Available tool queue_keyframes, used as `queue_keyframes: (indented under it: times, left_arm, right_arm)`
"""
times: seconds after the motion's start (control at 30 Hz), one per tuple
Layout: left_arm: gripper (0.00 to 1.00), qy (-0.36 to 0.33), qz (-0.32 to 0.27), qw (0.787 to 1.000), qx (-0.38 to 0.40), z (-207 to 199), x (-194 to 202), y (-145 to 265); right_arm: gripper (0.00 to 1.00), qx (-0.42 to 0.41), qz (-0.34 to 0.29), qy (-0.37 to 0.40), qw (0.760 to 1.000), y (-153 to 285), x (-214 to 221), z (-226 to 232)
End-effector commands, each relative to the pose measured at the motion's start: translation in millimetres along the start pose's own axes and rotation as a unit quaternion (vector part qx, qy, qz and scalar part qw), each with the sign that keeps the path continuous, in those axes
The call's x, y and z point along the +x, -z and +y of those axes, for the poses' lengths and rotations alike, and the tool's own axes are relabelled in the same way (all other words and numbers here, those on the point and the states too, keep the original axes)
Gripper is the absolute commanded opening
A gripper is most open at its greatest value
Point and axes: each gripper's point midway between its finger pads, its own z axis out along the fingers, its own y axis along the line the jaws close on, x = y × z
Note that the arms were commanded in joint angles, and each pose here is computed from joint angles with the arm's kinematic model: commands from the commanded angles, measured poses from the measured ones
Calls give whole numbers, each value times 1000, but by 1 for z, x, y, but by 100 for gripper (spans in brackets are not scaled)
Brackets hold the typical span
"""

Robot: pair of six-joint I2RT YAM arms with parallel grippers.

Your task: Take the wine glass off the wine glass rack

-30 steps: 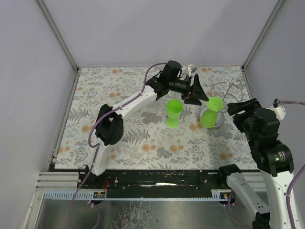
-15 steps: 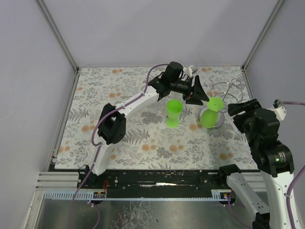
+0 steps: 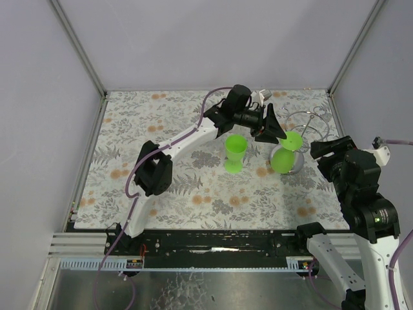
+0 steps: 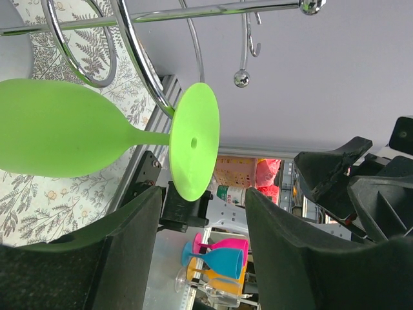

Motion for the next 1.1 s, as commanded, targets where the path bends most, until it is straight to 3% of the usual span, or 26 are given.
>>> queue_keyframes:
  times: [0.0, 1.07]
  left_arm:
    - [53, -25, -9, 999, 18, -10, -7, -6]
    - [31, -24, -9, 1000, 19, -8, -5, -13]
  right_arm:
    - [68, -8, -29, -8, 1000, 9, -17, 5]
    - [67, -9, -33, -8, 999, 16, -21, 5]
